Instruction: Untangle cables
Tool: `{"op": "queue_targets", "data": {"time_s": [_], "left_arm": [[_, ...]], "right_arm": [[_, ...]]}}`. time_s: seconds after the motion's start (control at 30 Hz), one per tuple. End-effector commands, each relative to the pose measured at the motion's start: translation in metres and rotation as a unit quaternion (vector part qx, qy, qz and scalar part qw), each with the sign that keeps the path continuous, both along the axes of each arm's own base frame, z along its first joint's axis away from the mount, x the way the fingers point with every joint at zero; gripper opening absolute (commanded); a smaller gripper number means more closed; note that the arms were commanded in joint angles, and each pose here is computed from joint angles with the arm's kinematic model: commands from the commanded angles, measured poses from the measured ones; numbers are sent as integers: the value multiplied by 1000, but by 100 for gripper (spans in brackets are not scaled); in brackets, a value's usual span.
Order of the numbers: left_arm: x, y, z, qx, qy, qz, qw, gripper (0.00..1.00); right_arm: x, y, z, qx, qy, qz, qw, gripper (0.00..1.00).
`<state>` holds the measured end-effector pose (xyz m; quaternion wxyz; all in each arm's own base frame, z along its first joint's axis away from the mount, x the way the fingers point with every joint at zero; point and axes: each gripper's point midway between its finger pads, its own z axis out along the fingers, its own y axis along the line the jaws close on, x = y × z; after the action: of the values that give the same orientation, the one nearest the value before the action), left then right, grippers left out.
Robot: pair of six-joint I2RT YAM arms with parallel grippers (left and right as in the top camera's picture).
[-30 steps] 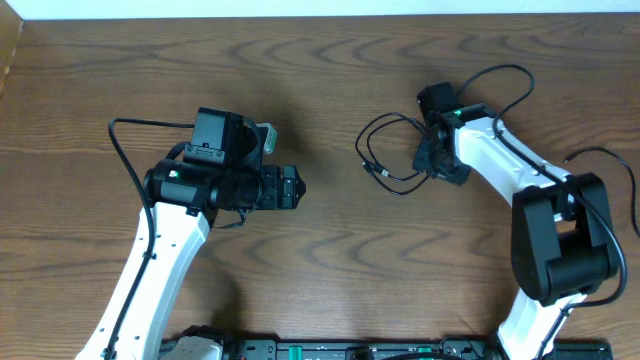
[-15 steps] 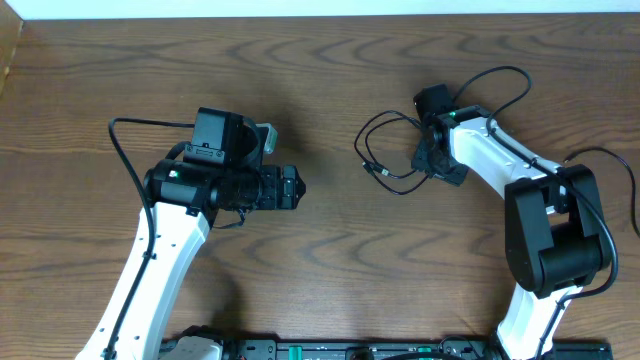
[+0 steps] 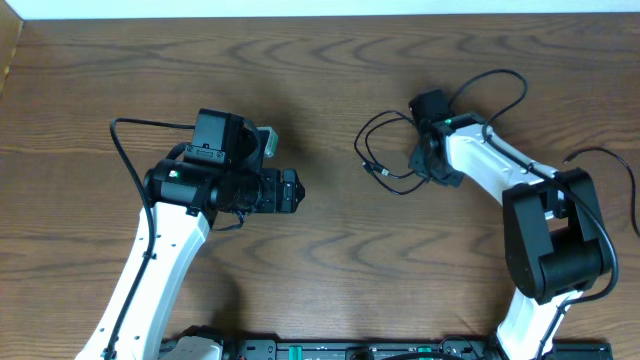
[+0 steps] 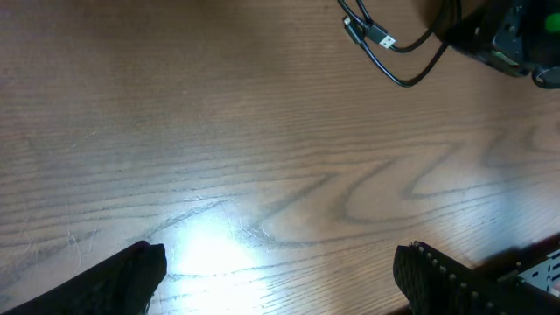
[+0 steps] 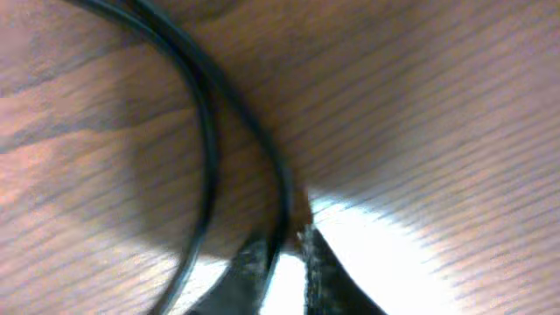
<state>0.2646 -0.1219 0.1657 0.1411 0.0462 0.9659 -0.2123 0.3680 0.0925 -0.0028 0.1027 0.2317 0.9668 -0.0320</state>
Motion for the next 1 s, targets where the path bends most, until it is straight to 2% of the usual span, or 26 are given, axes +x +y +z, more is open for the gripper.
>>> {"op": "queue_targets", "data": {"time_s": [0.0,0.17,0.27,0.4,0.57,0.77,0.97], "left_arm": [[-4,-1,-3,-3,9,-10,1000,88],[-7,-1,-4,-1,15,-10,1000,88],[-8,0,-4,-1,18,-10,1000,88],[-8,0,-4,-1,18,-9,1000,88],[-8,0,-4,-1,18,-9,1000,88],[-7,-1,-4,-1,16,-9,1000,88],[-7,-2,-4,-2,15,-12,1000,89]], "right_arm": [[-26,7,-29,19,48,7,999,1],[0,44,-16,99,-1,104,990,1],[16,57,10,123,-47,142,981,1],[29,82,63,163,-126,249,946,1],[29,90,121,168,-195,312,915,1],[19,91,171,173,-246,333,894,1],[15,89,193,172,-271,335,886,1]]}}
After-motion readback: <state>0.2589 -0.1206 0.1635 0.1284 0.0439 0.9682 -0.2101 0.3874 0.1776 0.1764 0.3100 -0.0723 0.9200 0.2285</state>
